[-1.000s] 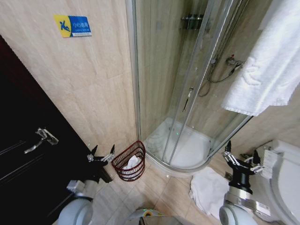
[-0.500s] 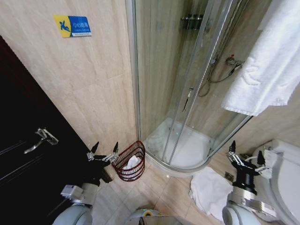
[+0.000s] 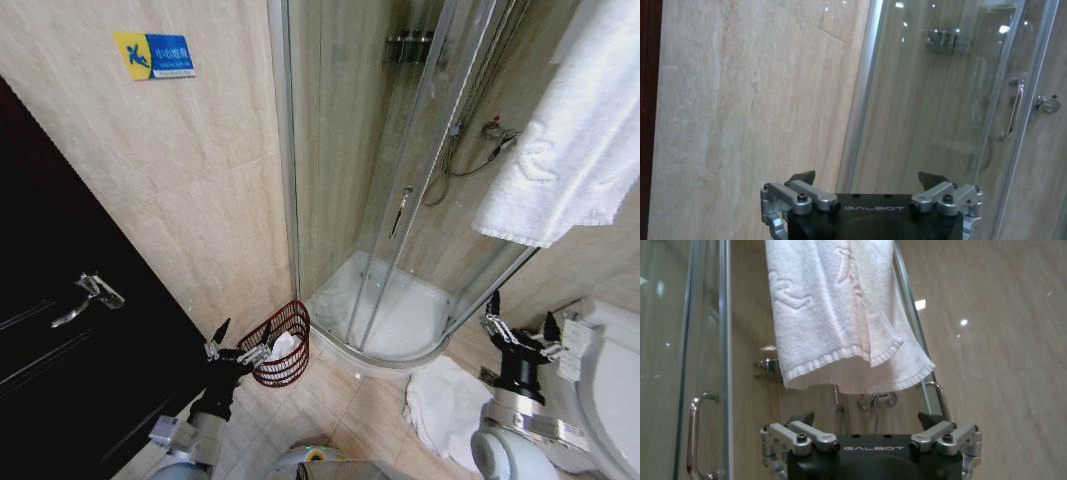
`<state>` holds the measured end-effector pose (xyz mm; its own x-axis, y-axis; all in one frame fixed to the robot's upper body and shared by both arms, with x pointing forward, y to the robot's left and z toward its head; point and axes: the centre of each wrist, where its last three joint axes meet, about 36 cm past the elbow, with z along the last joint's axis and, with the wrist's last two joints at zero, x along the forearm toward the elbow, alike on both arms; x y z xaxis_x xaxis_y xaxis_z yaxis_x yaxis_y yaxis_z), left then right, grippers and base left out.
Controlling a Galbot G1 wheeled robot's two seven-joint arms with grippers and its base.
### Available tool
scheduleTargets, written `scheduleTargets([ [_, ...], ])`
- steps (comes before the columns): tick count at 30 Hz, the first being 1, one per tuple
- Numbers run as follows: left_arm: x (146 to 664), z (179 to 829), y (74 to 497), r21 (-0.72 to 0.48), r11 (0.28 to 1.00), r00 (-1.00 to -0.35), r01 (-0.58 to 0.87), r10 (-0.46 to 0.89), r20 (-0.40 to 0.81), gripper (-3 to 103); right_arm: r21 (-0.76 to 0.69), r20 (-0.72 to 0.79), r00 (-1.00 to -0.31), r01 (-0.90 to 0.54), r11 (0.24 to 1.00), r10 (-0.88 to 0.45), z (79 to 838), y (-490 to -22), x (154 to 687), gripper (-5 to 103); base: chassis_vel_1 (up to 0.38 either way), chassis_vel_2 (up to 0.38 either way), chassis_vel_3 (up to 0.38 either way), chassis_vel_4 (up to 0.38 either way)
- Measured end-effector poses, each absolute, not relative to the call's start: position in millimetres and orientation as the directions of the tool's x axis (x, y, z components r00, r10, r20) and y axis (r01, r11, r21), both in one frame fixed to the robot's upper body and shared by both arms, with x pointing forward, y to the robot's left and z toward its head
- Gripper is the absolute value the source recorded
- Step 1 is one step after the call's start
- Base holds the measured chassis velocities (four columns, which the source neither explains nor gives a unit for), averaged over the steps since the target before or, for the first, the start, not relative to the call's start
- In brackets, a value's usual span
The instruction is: Discard the used towel into the hamper.
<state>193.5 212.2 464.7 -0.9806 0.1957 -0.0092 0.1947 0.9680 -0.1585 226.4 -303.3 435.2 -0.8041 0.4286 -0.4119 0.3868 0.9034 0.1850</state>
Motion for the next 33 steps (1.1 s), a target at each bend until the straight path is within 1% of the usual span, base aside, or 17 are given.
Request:
scheduleTargets([
  [7,193.7,463.9,212.2,-0.158,0.968,-0.981,0.194,0.195,-0.009,100,0.182,-0.445,-0.811,0.334,0.925,0.381,455.0,-302.2,220.0,100,0.0,0.0,0.0,0.0],
  [14,193.9,463.7,212.3,-0.158,0.968,-0.981,0.194,0.195,-0.009,100,0.108,-0.496,-0.781,0.377,0.92,0.379,467.2,-301.2,217.7,100,0.0,0.0,0.0,0.0],
  [28,194.1,463.4,212.5,-0.158,0.968,-0.981,0.193,0.194,-0.009,100,0.118,-0.514,-0.774,0.363,0.924,0.37,487.3,-296.1,215.1,100,0.0,0.0,0.0,0.0],
  [33,194.1,463.3,212.6,-0.158,0.968,-0.981,0.193,0.194,-0.009,100,0.112,-0.517,-0.77,0.372,0.921,0.374,487.0,-299.1,217.4,100,-0.092,-0.097,0.087,0.073],
])
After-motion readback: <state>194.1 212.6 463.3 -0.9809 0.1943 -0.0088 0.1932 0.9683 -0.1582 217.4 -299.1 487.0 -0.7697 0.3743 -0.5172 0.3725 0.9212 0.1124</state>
